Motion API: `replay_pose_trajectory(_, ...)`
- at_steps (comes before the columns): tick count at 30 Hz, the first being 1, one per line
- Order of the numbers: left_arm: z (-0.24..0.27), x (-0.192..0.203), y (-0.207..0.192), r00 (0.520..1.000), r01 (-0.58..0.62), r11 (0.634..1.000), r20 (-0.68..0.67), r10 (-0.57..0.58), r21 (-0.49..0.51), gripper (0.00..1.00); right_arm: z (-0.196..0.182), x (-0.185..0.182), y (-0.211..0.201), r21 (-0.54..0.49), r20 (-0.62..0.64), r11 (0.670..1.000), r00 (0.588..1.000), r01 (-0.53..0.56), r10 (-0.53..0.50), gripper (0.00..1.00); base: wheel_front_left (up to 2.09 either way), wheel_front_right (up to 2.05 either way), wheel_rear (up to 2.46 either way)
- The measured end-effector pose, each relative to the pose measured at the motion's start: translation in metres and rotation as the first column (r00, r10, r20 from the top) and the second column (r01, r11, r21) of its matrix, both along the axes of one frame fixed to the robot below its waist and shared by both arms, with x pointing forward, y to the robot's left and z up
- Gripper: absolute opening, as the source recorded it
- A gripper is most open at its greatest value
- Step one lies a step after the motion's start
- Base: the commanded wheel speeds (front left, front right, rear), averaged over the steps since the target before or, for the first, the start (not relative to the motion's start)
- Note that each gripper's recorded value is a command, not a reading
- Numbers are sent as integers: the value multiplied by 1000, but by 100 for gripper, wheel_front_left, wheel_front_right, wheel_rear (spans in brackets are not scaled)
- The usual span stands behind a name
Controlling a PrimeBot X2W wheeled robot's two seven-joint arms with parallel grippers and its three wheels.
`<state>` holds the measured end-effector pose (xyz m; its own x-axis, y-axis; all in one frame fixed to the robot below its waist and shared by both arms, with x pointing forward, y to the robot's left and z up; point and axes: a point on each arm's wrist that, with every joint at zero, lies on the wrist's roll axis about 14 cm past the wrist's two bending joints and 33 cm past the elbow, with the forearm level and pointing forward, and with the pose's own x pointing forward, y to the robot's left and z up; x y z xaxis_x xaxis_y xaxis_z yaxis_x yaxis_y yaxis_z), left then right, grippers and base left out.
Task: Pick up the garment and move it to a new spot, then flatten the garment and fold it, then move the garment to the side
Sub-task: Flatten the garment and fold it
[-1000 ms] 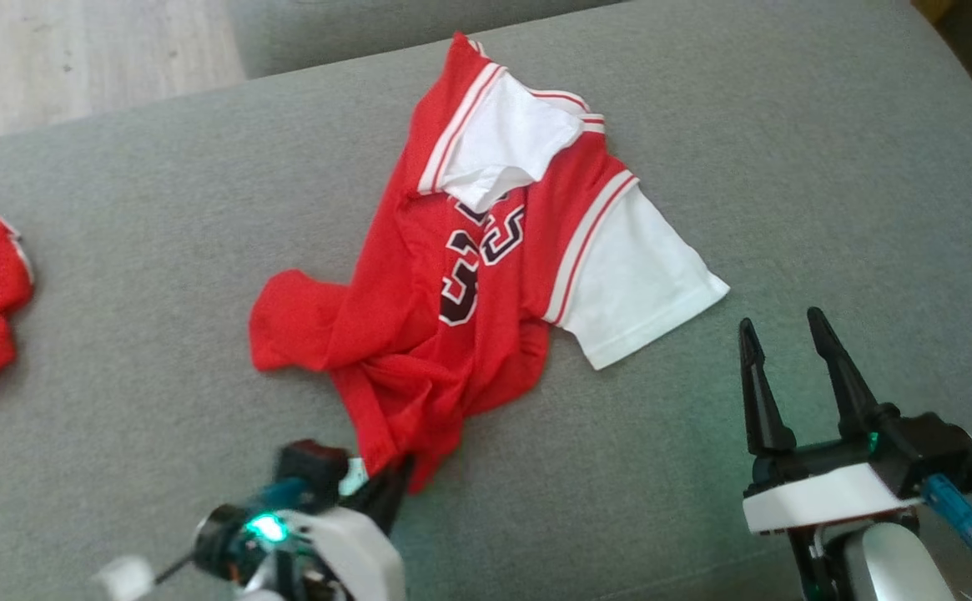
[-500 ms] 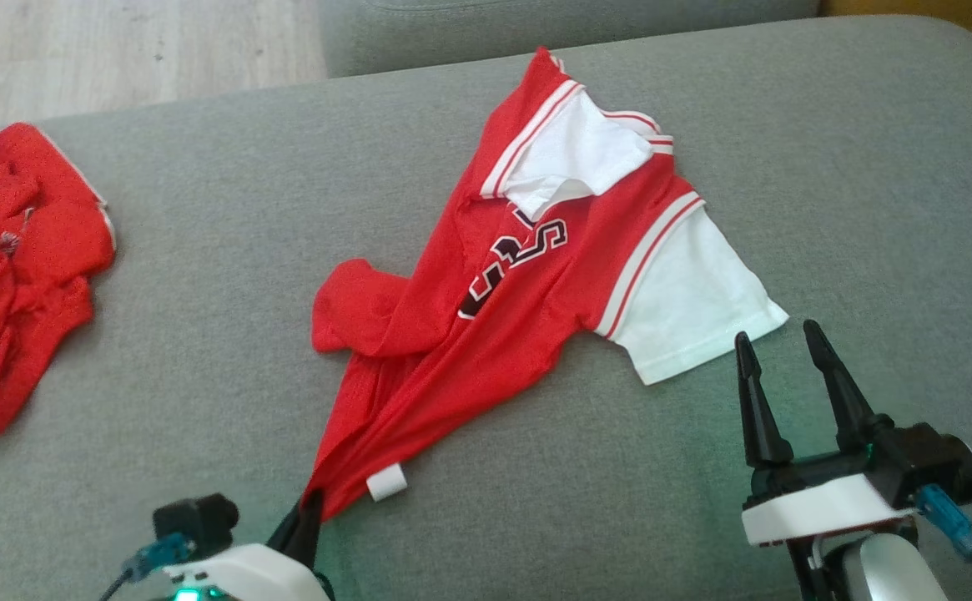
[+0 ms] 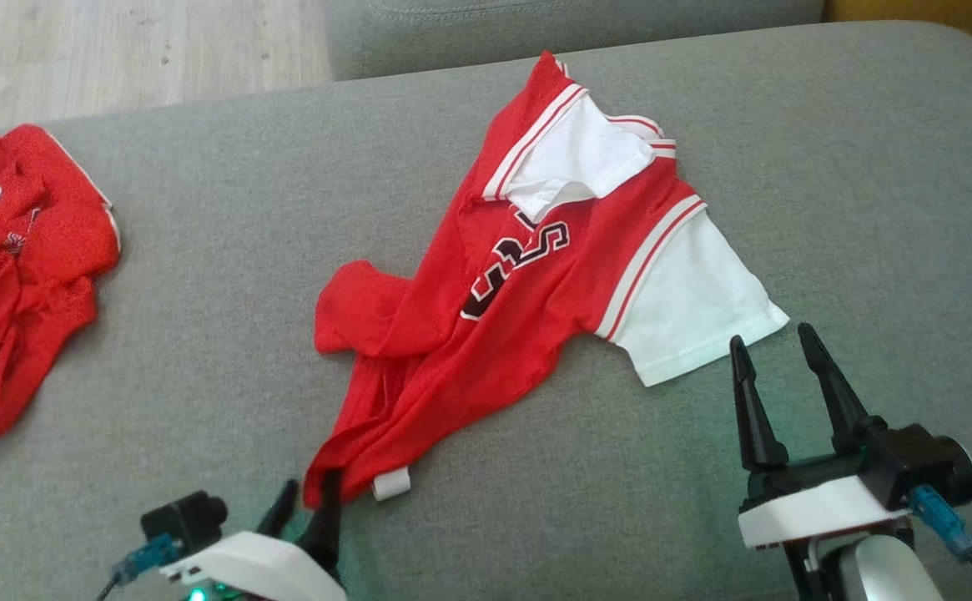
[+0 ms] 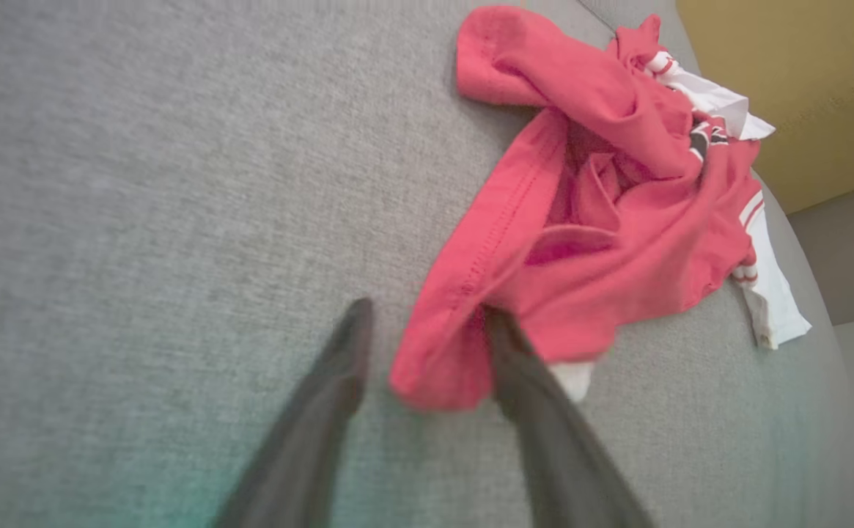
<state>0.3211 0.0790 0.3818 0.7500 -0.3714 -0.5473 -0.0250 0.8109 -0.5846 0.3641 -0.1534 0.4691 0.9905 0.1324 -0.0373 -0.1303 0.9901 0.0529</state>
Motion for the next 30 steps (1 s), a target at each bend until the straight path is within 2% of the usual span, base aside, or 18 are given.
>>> replay_pose_trajectory(10, 3, -4, 34, 992, -90, 992, 97, 81, 84, 100, 1, -7, -3, 0, 1, 1000, 1000, 10, -10, 100, 0, 0, 0)
replay_pose_trajectory(15, 19, -1, 42, 968, -152, 986, 211, 134, 70, 100, 3, -6, 0, -9, 11, 1000, 1000, -1, 1, 100, 0, 0, 0)
replay_pose_trajectory(24, 32, -3, 35, 934, -140, 983, 345, 92, 117, 100, 8, -6, 6, -15, 25, 1000, 999, -23, 23, 100, 0, 0, 0)
replay_pose_trajectory(30, 21, -10, 21, 943, -79, 989, 331, 35, 122, 100, 7, -6, 9, -22, 23, 999, 999, -34, 35, 100, 0, 0, 0)
